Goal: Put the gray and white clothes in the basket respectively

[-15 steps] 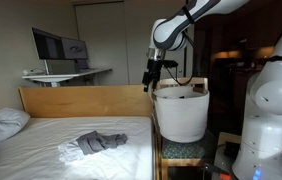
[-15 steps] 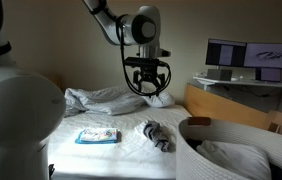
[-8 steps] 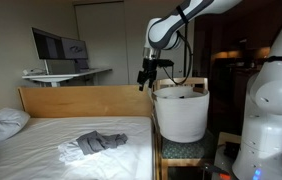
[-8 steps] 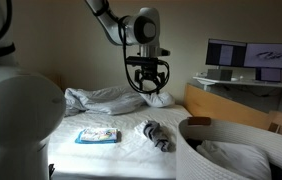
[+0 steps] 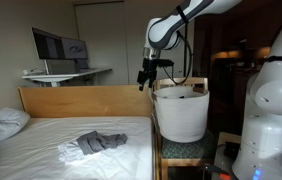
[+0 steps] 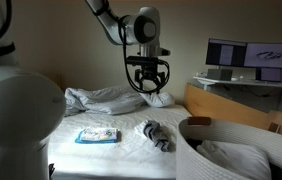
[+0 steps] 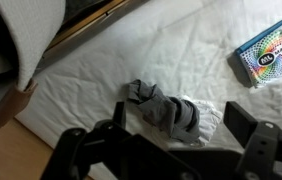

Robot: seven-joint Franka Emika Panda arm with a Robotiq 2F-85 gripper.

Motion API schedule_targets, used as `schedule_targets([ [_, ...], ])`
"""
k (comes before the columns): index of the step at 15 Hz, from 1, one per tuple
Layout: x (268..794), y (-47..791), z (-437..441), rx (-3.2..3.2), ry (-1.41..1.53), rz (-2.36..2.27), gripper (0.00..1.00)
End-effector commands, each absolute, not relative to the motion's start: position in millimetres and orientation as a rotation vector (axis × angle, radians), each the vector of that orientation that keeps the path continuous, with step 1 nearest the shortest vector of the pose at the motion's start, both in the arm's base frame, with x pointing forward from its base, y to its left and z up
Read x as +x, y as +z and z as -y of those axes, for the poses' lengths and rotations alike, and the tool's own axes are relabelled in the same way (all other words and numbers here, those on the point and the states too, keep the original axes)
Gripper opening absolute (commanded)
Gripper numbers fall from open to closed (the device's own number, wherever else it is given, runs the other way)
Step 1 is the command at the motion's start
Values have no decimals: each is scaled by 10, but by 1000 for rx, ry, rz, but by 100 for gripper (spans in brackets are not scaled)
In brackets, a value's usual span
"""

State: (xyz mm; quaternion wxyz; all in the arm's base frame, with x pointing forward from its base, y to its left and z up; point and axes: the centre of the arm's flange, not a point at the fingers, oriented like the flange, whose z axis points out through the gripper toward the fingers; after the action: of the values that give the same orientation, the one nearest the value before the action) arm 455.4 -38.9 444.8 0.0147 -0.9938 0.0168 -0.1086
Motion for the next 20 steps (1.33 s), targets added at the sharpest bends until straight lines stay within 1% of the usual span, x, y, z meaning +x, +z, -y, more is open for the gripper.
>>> schedule_targets([
  [1,4554,4448,389,-3093,-338,-52,100],
  [11,4554,4448,389,-3093,-338,-52,100],
  [15,4912,4454,227,-3076,-389,-93,100],
  [20,5478,4285,-119,-3088,-433,-127,100],
])
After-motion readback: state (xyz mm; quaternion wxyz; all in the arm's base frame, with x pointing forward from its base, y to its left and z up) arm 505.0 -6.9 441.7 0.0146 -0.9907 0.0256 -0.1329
